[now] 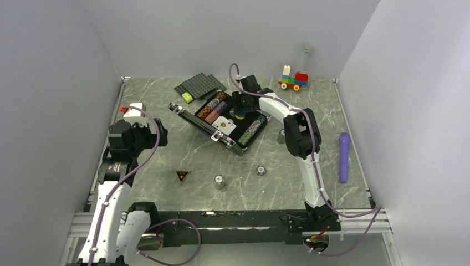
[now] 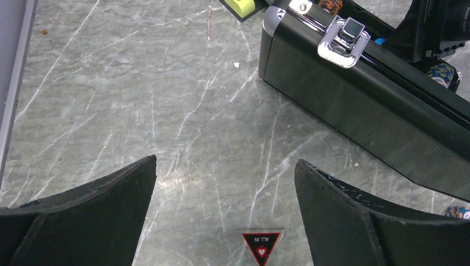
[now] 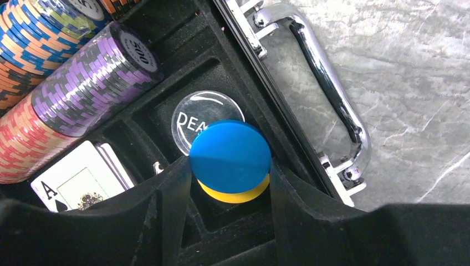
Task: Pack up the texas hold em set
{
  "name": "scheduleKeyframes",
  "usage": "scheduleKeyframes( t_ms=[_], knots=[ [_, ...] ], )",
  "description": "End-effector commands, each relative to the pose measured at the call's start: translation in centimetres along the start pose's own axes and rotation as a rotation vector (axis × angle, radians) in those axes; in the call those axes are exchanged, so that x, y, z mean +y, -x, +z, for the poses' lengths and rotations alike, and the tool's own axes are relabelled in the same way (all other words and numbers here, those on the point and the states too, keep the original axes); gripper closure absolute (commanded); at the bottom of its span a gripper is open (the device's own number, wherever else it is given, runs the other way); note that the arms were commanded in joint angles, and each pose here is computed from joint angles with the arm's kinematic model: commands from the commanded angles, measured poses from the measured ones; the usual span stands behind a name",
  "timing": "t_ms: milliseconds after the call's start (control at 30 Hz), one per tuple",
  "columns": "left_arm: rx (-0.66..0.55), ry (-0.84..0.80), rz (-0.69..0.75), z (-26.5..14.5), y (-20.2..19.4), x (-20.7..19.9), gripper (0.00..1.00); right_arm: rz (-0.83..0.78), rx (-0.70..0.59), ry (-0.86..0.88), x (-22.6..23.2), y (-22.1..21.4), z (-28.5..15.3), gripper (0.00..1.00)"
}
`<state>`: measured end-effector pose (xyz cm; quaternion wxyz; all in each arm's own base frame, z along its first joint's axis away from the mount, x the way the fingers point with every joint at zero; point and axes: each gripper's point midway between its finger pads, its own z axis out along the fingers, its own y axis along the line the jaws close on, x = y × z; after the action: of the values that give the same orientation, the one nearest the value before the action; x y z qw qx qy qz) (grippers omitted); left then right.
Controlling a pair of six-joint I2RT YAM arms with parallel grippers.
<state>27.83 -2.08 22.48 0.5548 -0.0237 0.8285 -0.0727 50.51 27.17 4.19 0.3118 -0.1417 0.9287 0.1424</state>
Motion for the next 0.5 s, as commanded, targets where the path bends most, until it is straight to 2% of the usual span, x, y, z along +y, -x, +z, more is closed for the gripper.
scheduleKeyframes(
  t_ms=[0,133,467],
  knots=[
    [-0.032,-0.027,0.003,0.3,0.8,-0.5,0.02,-0.026,-0.033,-0.041,-0.6,1.4,-0.6,0.45],
    [-0.031,-0.028,0.002,0.3,0.7,-0.5,0.02,-0.034,-0.043,-0.046,-0.5,1.8,-0.9,0.35],
    [-0.033,-0.022,0.002,0.2,0.8,-0.4,0.01,-0.055,-0.06,-0.043,-0.1,2.5,-2.0,0.31]
  ],
)
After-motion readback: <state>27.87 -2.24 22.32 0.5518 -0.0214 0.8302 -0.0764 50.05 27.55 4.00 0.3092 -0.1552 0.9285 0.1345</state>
